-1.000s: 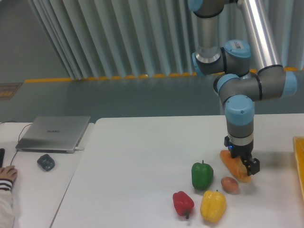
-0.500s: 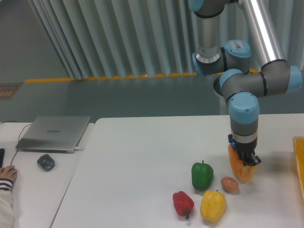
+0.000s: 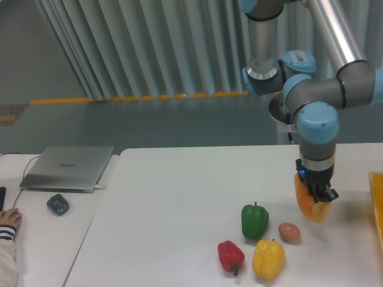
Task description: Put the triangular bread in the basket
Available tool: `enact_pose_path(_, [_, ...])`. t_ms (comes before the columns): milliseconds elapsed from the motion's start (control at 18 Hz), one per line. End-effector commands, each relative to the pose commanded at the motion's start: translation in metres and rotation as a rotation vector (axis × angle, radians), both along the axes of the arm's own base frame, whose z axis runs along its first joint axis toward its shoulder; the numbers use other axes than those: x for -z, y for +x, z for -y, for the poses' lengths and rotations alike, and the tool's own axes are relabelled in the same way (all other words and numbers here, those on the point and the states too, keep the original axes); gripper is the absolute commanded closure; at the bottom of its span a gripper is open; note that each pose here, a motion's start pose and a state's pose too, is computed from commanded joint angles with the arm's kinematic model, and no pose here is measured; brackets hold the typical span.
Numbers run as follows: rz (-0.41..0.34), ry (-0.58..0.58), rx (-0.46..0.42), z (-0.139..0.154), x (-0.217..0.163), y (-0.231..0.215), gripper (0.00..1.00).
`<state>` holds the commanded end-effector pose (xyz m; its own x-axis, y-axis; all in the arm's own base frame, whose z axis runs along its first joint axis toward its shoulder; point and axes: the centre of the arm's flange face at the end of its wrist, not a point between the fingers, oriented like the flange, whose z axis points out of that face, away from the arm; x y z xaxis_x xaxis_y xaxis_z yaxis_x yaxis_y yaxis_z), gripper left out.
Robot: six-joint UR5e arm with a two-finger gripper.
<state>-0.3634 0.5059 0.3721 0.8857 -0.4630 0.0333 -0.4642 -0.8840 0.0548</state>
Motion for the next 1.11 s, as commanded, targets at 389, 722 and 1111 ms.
enact_pose_path(389, [-0.066,0.056,0.152,0.028,-0.027,-0.056,1.0])
enact_pose_path(722, [-0.133,0.075,0.273,0.066,-0.021,-0.116,1.0])
enact_pose_path(1111, [-0.177,0.072,0.307,0.106,-0.006,-0.165,0.63])
